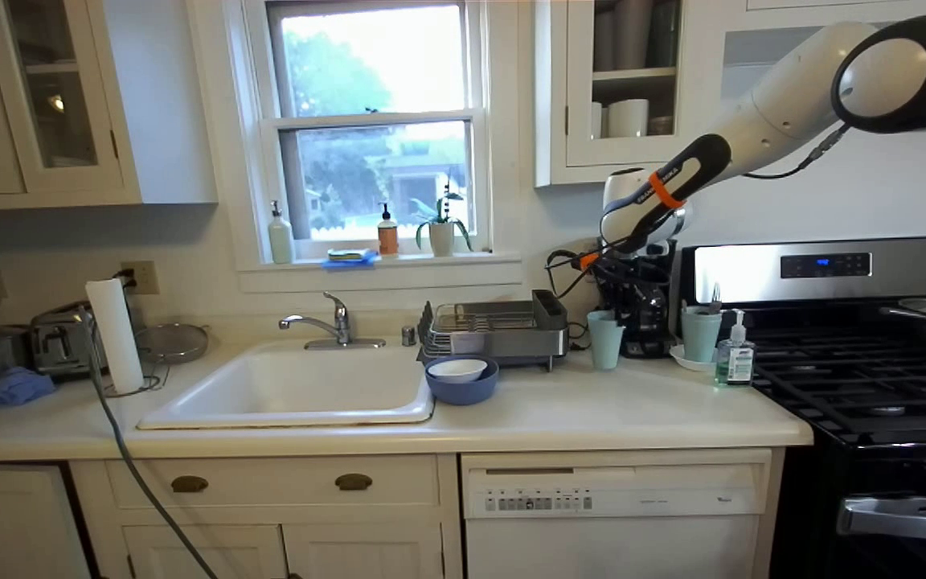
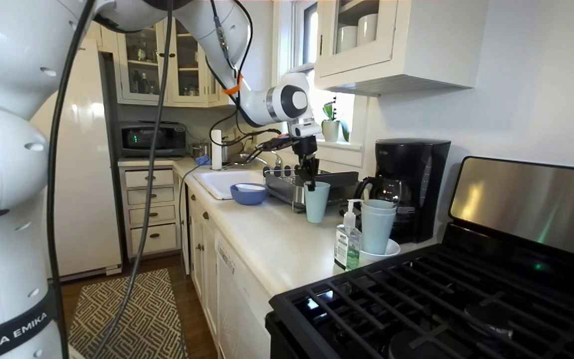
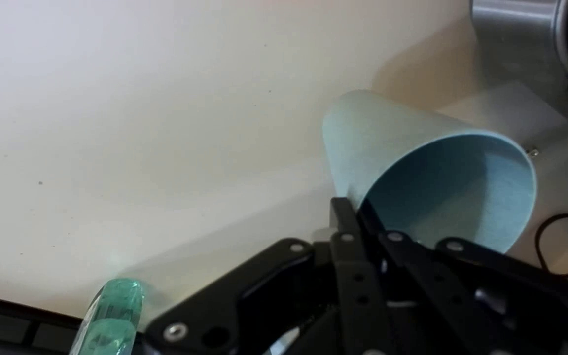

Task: Pick up the light blue cup and put it to the right of the dish rack on the kitchen counter

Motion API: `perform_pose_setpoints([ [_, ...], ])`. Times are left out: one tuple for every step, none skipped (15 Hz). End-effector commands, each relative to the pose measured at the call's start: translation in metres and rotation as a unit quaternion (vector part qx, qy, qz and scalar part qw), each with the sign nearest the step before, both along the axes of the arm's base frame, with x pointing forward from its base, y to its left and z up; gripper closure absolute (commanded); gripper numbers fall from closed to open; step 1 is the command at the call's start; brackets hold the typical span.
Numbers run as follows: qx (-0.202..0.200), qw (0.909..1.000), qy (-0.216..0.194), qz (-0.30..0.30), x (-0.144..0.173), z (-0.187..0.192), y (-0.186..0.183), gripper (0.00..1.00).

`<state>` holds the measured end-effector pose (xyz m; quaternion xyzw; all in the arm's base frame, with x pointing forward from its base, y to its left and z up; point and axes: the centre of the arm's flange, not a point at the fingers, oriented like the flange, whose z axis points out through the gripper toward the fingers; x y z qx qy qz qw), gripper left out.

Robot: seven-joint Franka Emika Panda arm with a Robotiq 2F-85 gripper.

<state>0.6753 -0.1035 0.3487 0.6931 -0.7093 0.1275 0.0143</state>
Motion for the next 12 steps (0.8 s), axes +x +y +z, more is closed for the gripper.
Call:
perform_pose_setpoints([
  [0.001, 0.9994, -0.026, -0.022, 0.03, -0.003, 0.001, 0.99],
  [-0.001, 0.9993, -0.028, -0.023, 0.035, -0.003, 0.001, 0.99],
  [-0.003, 0.9993, -0.027, -0.025, 0.039, -0.004, 0.001, 0.99],
  [-0.005, 0.9992, -0.029, -0.026, 0.044, -0.003, 0.0, 0.99],
  [-0.005, 0.9992, -0.031, -0.026, 0.049, -0.003, 0.0, 0.99],
  [-0.008, 0.9992, -0.032, -0.024, 0.054, -0.003, 0.0, 0.99],
  [-0.008, 0.9991, -0.034, -0.024, 0.058, -0.004, -0.001, 0.99],
  [-0.009, 0.999, -0.036, -0.023, 0.062, -0.004, -0.001, 0.99],
  [-0.012, 0.999, -0.037, -0.023, 0.066, -0.005, -0.001, 0.99],
  [-0.013, 0.9989, -0.039, -0.023, 0.07, -0.006, -0.001, 0.99],
  [-0.013, 0.9989, -0.039, -0.022, 0.073, -0.008, -0.002, 0.99],
  [-0.015, 0.9989, -0.039, -0.022, 0.076, -0.009, -0.003, 0.99],
])
